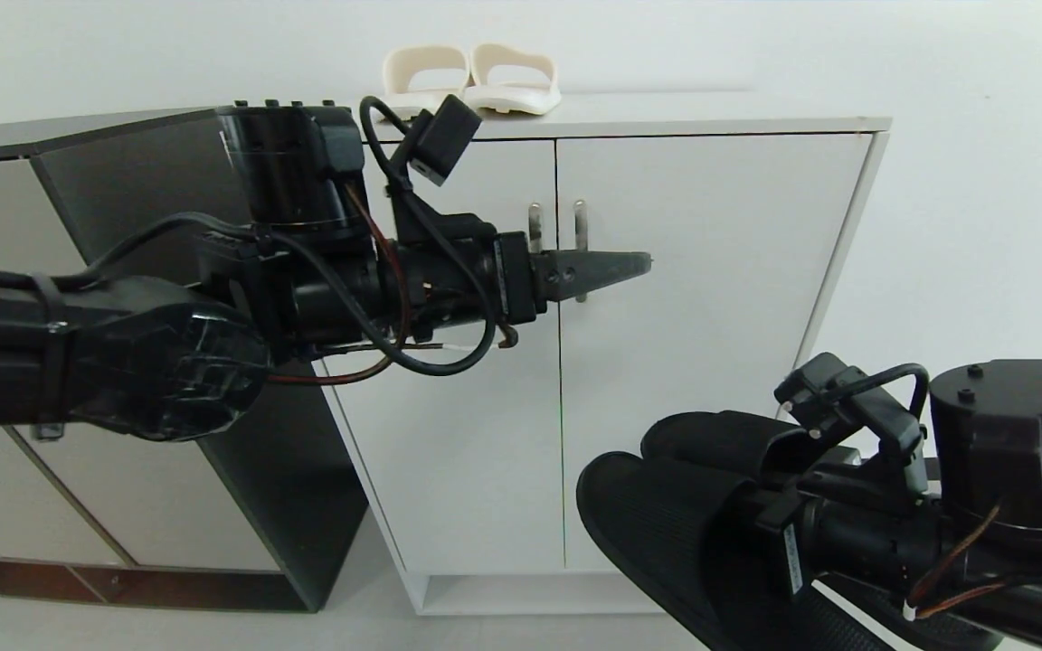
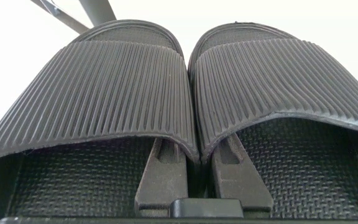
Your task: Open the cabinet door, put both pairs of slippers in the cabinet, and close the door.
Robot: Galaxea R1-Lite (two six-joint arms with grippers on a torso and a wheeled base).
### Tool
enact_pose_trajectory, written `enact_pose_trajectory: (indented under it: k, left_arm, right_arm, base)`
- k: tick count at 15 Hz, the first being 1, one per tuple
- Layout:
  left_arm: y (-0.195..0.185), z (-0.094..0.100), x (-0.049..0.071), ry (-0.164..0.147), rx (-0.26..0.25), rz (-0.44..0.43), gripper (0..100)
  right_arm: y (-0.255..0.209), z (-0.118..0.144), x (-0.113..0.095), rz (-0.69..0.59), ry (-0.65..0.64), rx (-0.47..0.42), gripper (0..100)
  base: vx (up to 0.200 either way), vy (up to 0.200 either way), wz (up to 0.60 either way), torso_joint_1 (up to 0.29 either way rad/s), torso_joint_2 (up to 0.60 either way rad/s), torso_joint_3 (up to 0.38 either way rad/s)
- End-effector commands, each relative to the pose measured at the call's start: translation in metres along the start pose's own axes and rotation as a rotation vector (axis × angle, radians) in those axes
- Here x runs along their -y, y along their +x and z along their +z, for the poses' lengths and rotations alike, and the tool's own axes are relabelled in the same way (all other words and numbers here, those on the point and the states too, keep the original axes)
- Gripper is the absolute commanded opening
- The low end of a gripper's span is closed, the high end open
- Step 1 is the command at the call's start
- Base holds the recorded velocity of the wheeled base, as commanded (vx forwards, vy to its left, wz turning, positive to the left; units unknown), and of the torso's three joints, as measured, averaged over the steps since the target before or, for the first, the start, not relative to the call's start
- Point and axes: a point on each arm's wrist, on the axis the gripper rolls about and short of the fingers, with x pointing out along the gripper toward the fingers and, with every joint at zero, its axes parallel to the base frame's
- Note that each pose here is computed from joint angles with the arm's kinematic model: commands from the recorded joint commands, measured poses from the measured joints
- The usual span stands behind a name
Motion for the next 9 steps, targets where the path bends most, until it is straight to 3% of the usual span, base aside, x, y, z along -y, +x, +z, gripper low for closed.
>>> enact_pose_trajectory:
  k: [1, 3, 9]
  left_arm:
    - [0.012, -0.006, -0.010, -0.010, -0.013, 0.003, 100]
    - [0.023, -0.001, -0.019, 0.002, 0.017, 0.059, 100]
    - [0.030, 0.002, -0.037, 0.007, 0.047, 0.156, 100]
  right_arm:
    - [0.001, -0.001, 0.000, 0.002, -0.001, -0.005, 0]
    - [0.002, -0.002, -0.002, 0.009, -0.003, -0.010, 0]
    - [0.001, -0.001, -0.001, 0.008, -0.003, -0.004, 0]
  base:
    - [0.000, 0.000, 0.00, 0.000, 0.00, 0.000]
    - [0.000, 0.000, 0.00, 0.000, 0.00, 0.000]
    - [0.000, 0.000, 0.00, 0.000, 0.00, 0.000]
